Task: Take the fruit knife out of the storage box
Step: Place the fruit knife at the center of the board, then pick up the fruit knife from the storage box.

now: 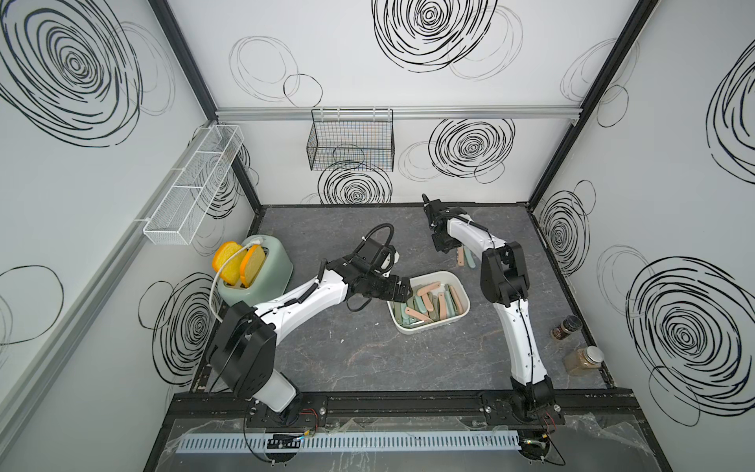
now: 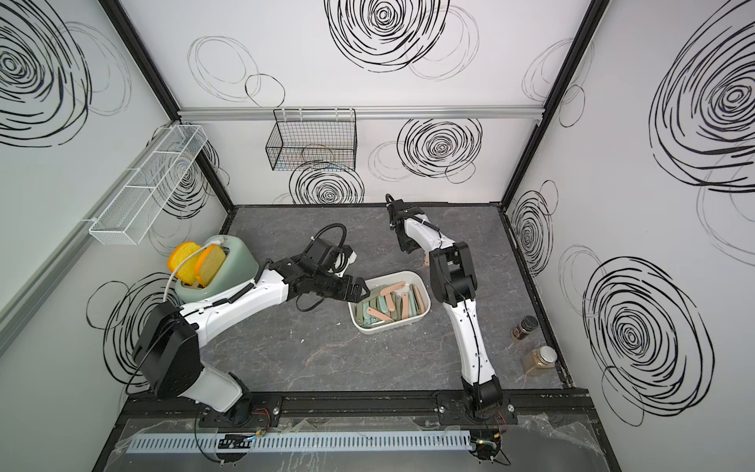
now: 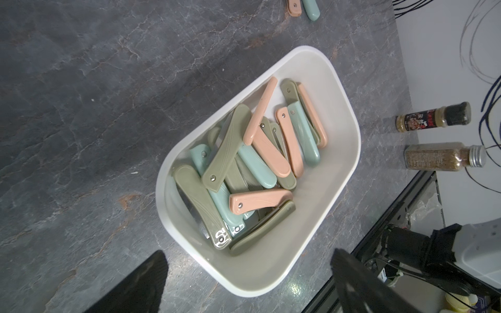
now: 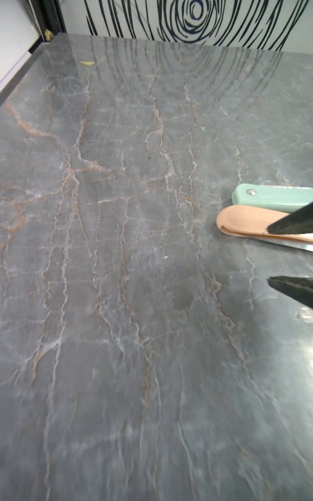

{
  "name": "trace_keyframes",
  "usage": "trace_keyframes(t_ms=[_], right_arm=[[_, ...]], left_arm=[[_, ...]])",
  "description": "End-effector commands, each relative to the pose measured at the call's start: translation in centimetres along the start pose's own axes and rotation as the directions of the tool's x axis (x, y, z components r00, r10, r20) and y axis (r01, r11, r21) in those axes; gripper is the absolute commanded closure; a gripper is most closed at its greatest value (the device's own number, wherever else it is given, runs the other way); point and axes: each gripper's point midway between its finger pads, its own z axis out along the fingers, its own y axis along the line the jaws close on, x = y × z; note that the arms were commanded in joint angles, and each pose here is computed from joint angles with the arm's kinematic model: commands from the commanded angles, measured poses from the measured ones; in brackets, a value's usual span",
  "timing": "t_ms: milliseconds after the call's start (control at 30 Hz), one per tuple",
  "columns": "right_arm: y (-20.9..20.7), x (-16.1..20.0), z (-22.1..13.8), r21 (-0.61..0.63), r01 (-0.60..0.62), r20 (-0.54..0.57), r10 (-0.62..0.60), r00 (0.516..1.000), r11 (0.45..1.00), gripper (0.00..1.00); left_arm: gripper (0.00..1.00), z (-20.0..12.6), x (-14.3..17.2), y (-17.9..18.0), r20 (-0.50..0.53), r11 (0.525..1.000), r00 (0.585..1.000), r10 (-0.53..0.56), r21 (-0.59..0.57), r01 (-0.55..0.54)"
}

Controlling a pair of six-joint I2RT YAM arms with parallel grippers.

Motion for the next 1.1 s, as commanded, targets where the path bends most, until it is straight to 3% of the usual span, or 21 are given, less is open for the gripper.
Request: trace_keyframes(t_ms=[0, 267, 467, 833, 1067], right_arm=[[-0.4, 0.2, -4.4, -0.077, -0.037, 0.018, 0.039, 0.999, 0.996, 0.7], [0.4, 3.4, -9.0, -0.216, -0.076, 0.02, 0.082, 0.996, 0.973, 0.7], [2.3, 7.0, -12.4, -0.305, -0.031, 0.035, 0.044, 0.998, 0.952, 0.7], [6.3, 15.3, -14.8, -0.48, -0.01, -0.011, 0.005, 1.0, 0.877, 0.71], [8.8, 18.4, -14.9, -0.531, 0.009, -0.04, -0.036, 0.999, 0.847, 0.71]], left_arm=[[0.02, -1.2, 0.5, -0.2, 0.025, 0.999, 0.999, 0.033, -0.004, -0.032], [0.02, -2.5, 2.4, 1.0, 0.019, 0.999, 1.0, 0.025, -0.045, -0.024], [0.02, -3.4, 3.7, 1.5, 0.028, 0.999, 0.999, 0.02, -0.049, -0.019], [0.02, -4.7, 6.1, 2.5, 0.038, 0.998, 0.999, 0.003, -0.061, -0.001], [0.02, -5.0, 7.5, 3.1, 0.036, 0.998, 0.999, -0.013, -0.065, 0.016]])
